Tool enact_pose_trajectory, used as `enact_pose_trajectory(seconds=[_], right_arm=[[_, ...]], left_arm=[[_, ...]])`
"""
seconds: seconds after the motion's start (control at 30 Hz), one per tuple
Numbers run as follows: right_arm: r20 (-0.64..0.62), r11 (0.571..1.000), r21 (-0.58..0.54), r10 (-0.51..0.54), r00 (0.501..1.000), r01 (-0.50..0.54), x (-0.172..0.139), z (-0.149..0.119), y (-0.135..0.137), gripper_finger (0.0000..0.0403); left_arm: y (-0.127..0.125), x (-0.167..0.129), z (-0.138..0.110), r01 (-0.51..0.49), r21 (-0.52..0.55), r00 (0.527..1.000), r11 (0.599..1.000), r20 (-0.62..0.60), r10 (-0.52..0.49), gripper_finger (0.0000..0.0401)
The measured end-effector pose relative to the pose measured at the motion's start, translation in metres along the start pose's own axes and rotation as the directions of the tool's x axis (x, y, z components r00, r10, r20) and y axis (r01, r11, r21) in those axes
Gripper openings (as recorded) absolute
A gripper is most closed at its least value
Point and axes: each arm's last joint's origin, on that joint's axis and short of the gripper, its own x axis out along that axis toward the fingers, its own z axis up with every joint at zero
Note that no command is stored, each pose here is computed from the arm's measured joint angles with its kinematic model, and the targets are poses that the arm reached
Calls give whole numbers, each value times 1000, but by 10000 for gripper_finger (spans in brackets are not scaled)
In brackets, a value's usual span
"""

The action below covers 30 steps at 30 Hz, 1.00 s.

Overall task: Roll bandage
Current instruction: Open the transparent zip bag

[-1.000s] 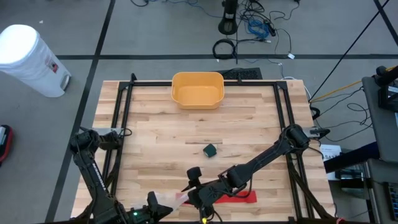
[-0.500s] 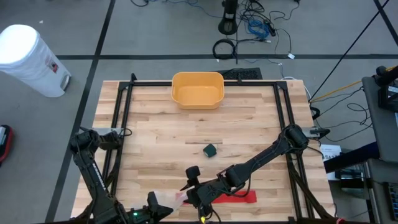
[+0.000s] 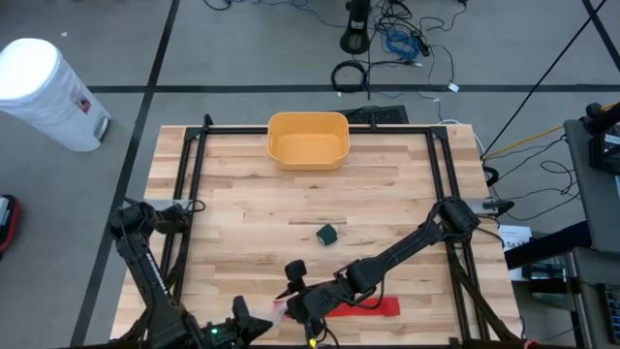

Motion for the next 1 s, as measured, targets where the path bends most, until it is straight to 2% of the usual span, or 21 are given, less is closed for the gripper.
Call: enact_pose_trajectory(seconds=[0.2, 0.27, 0.4, 0.5, 0.6, 0.7, 0.87, 1.0], right_arm=[[10, 1000, -31, -1, 1000, 1, -2, 3, -1, 31], [4, 999, -46, -1, 1000, 1, -2, 2, 0, 9], [-57, 996, -42, -79, 995, 77, -7, 1, -3, 6], [-111, 991, -23, -133, 985, 131, -20, 9, -9, 2], [-147, 986, -2, -166, 975, 167, -35, 17, -12, 1], [-159, 986, 11, -162, 974, 166, -45, 22, -14, 1], [-160, 987, 15, -155, 975, 159, -50, 24, -15, 0], [-202, 987, 7, -157, 967, 161, -50, 20, -19, 0]], left_arm=[[0, 0, 0, 1, 8, 1000, 1000, -2, -1, 6], [0, 0, -1, 0, 18, 1000, 1000, -4, 0, 6], [4, 2, -2, -83, 101, 996, 991, -15, 85, 6], [13, 11, -4, -161, 120, 985, 980, -41, 167, 6], [22, 23, -5, -172, 43, 982, 984, -69, 174, 7], [28, 33, -6, -125, -57, 988, 990, -94, 120, 22], [32, 40, -8, -95, -176, 991, 980, -112, 76, 76], [31, 38, -7, -99, -193, 991, 976, -106, 80, 115]])
